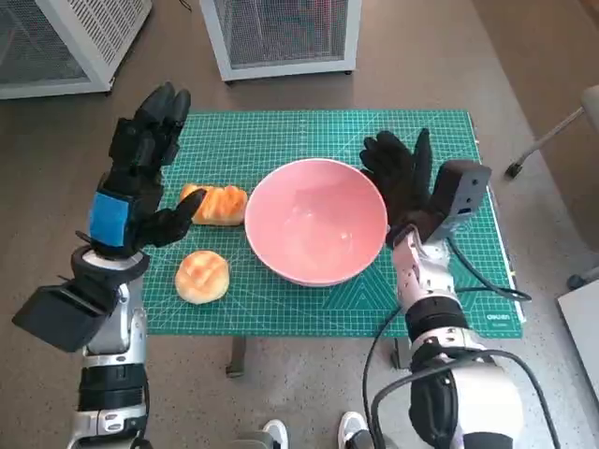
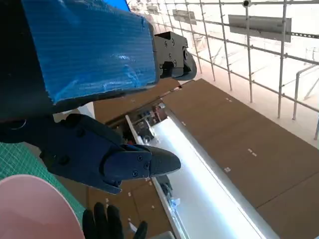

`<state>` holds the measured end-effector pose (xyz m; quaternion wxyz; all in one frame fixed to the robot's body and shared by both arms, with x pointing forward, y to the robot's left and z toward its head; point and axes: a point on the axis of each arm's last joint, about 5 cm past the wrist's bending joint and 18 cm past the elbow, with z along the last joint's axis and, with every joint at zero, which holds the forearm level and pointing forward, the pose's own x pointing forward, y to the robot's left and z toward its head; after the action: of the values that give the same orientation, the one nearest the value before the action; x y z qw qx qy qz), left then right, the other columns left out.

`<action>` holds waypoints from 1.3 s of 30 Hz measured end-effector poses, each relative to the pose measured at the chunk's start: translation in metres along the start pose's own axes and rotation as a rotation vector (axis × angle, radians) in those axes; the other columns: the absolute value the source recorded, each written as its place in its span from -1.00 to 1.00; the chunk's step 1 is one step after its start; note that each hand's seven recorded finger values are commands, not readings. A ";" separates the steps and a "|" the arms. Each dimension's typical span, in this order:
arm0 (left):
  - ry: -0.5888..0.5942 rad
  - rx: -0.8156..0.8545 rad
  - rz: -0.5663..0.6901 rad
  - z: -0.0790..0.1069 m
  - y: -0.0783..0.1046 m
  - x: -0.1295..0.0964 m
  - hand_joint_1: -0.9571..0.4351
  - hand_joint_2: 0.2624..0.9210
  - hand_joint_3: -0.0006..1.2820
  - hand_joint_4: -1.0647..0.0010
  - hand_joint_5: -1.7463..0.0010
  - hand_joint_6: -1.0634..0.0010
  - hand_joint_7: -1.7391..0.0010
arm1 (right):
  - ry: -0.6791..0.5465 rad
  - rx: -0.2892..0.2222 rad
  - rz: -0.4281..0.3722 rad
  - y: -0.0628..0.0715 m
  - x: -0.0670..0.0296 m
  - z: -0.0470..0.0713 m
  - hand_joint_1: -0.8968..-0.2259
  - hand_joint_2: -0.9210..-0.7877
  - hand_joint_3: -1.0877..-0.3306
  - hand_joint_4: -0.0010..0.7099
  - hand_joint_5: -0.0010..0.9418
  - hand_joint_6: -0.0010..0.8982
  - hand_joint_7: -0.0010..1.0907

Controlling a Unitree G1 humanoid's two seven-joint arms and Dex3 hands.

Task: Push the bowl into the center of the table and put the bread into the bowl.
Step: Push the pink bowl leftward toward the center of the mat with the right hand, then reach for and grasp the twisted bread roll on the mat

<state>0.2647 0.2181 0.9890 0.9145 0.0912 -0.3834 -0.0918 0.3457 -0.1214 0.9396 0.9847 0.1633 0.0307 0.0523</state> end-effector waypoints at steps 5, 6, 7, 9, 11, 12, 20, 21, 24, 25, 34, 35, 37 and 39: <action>0.001 0.002 0.001 0.000 0.001 0.000 -0.51 1.00 -0.42 0.63 0.99 0.83 0.57 | -0.056 -0.069 0.013 -0.004 0.0017 0.010 0.12 -1.00 -0.21 -0.55 -0.99 -0.76 -0.33; 0.002 0.003 0.001 0.000 0.001 -0.001 -0.51 1.00 -0.42 0.63 0.99 0.83 0.57 | -0.075 -0.080 0.018 -0.005 0.0021 0.012 0.10 -1.00 -0.21 -0.54 -0.99 -0.79 -0.28; 0.002 0.003 0.002 0.000 0.001 -0.001 -0.51 1.00 -0.42 0.63 0.99 0.83 0.57 | -0.101 -0.092 0.025 -0.006 0.0025 0.015 0.09 -1.00 -0.21 -0.54 -0.99 -0.80 -0.26; 0.002 0.005 0.002 0.000 0.001 -0.001 -0.51 1.00 -0.42 0.62 0.99 0.83 0.57 | -0.155 -0.115 0.036 -0.007 0.0031 0.022 0.05 -1.00 -0.21 -0.53 -0.99 -0.86 -0.17; 0.002 0.008 0.003 0.000 0.002 -0.001 -0.51 1.00 -0.42 0.62 0.99 0.82 0.58 | -0.215 -0.136 0.054 -0.008 0.0035 0.029 -0.01 -1.00 -0.19 -0.52 -0.99 -0.94 -0.07; 0.002 0.010 0.004 0.001 0.002 -0.001 -0.52 1.00 -0.42 0.62 0.99 0.82 0.58 | -0.251 -0.148 0.066 -0.009 0.0034 0.032 -0.03 -1.00 -0.18 -0.51 -0.99 -0.96 -0.04; 0.019 0.094 -0.026 0.002 0.008 0.003 -0.53 1.00 -0.42 0.63 0.99 0.84 0.59 | -0.575 -0.265 0.211 -0.009 -0.0005 0.060 0.01 -1.00 -0.17 -0.47 -0.98 -0.99 0.02; 0.023 0.120 -0.035 0.003 0.010 0.004 -0.54 1.00 -0.42 0.63 1.00 0.84 0.60 | -0.627 -0.282 0.238 -0.009 -0.0017 0.065 0.01 -1.00 -0.17 -0.47 -0.98 -0.99 0.03; 0.041 0.217 -0.065 0.006 0.016 0.008 -0.57 1.00 -0.43 0.69 1.00 0.89 0.61 | -0.754 -0.310 0.297 -0.008 -0.0053 0.074 -0.01 -1.00 -0.16 -0.44 -0.97 -1.00 0.07; 0.049 0.257 -0.079 0.008 0.019 0.009 -0.58 1.00 -0.43 0.70 1.00 0.90 0.62 | -0.791 -0.323 0.317 -0.008 -0.0067 0.076 -0.02 -1.00 -0.16 -0.43 -0.97 -1.00 0.08; 0.261 0.631 -0.230 0.019 0.044 0.028 -0.64 0.91 -0.87 0.96 1.00 0.98 0.74 | -0.977 -0.403 0.427 -0.011 -0.0192 0.081 -0.11 -1.00 -0.12 -0.42 -0.98 -1.00 0.07; 0.293 0.660 -0.241 0.019 0.046 0.030 -0.63 0.84 -0.91 0.98 1.00 0.99 0.76 | -0.981 -0.406 0.434 -0.011 -0.0199 0.080 -0.10 -1.00 -0.11 -0.42 -0.98 -1.00 0.07; 0.365 0.718 -0.271 0.020 0.048 0.034 -0.60 0.70 -0.95 0.99 1.00 0.99 0.78 | -0.988 -0.405 0.441 -0.013 -0.0213 0.079 -0.09 -1.00 -0.11 -0.42 -0.98 -1.00 0.06; 0.437 0.764 -0.300 0.020 0.047 0.037 -0.51 0.52 -0.97 0.99 1.00 1.00 0.80 | -0.993 -0.405 0.447 -0.014 -0.0224 0.079 -0.08 -1.00 -0.11 -0.42 -0.98 -1.00 0.06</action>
<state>0.2806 0.2532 1.0396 0.8513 0.4932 -0.1706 -0.0539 0.3309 -0.1618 1.0104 0.8578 -0.0209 -0.4808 0.1807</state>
